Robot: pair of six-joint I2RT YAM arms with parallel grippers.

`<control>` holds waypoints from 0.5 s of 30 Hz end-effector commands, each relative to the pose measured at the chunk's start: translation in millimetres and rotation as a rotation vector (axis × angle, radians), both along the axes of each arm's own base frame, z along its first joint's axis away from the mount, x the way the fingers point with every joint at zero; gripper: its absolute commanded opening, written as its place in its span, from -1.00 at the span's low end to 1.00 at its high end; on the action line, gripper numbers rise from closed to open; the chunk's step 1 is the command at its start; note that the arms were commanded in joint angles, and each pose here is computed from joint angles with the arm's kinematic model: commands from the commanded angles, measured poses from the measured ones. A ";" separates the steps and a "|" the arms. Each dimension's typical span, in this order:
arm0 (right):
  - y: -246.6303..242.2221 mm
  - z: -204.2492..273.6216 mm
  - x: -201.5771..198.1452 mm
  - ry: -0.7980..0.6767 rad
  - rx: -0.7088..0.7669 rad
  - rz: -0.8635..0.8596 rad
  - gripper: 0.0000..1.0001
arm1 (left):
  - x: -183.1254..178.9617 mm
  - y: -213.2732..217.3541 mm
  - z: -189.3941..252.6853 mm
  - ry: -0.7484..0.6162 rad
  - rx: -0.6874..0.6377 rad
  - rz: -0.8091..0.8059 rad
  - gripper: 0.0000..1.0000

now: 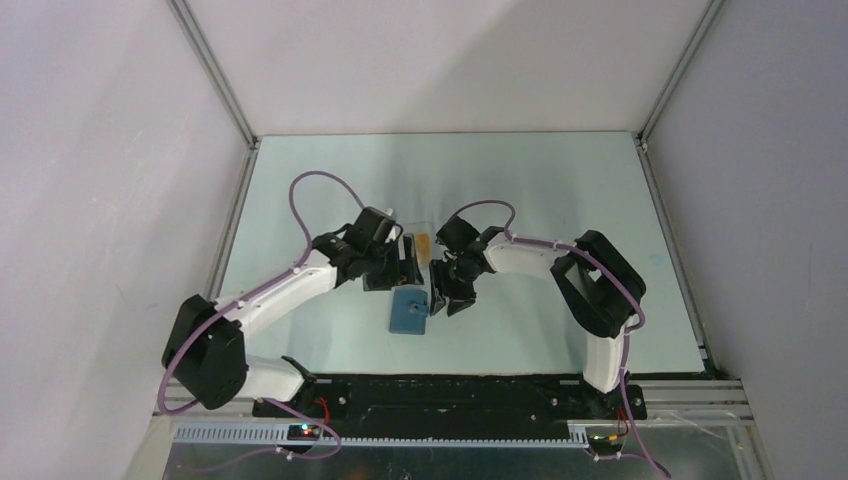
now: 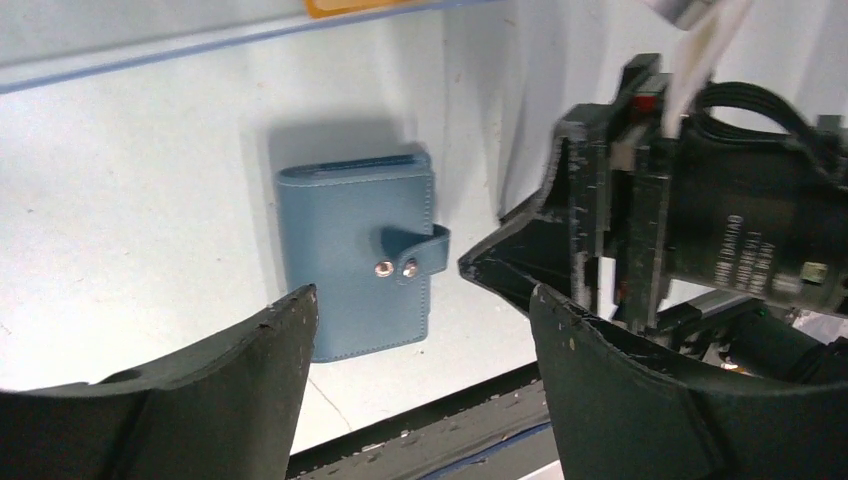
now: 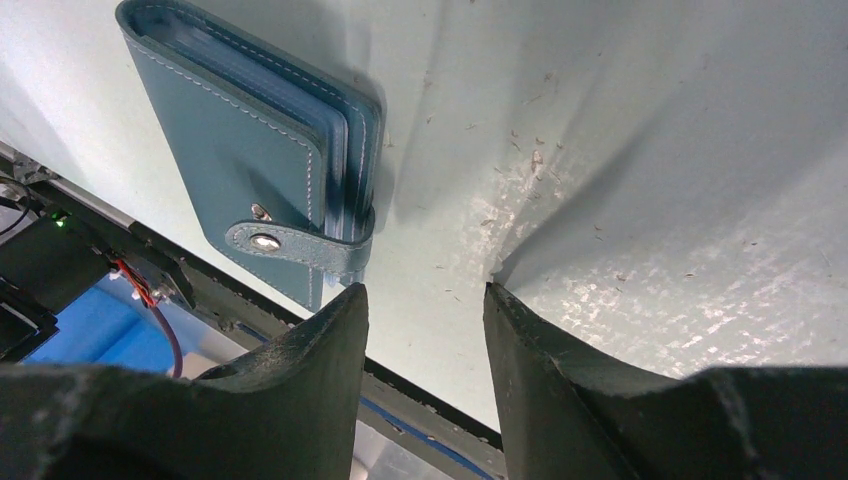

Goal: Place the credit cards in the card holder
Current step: Close the card holder at the center of the board.

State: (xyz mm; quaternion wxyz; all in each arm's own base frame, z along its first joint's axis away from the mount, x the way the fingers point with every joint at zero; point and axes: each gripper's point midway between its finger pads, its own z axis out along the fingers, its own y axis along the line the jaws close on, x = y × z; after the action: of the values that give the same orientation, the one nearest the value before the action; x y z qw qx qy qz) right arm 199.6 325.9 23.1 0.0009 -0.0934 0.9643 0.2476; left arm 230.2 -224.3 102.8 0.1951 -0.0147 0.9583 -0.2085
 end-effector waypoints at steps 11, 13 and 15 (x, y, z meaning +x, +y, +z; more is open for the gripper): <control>22.3 17.2 12.8 -0.056 0.047 0.035 -0.40 | -15.2 36.9 -59.2 0.142 -0.124 0.078 0.27; 28.6 21.3 13.0 -0.054 0.067 0.045 -0.54 | -16.8 35.2 -66.6 0.161 -0.132 0.077 0.14; 33.9 25.5 13.8 -0.056 0.082 0.053 -0.68 | -17.0 33.4 -72.4 0.173 -0.140 0.081 -0.05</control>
State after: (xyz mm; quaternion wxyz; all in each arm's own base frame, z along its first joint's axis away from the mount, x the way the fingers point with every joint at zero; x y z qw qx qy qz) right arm 207.5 341.1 33.7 0.0141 -0.1091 0.9595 0.2592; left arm 199.9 -173.1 26.7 0.1048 -0.0921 0.9663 -0.2164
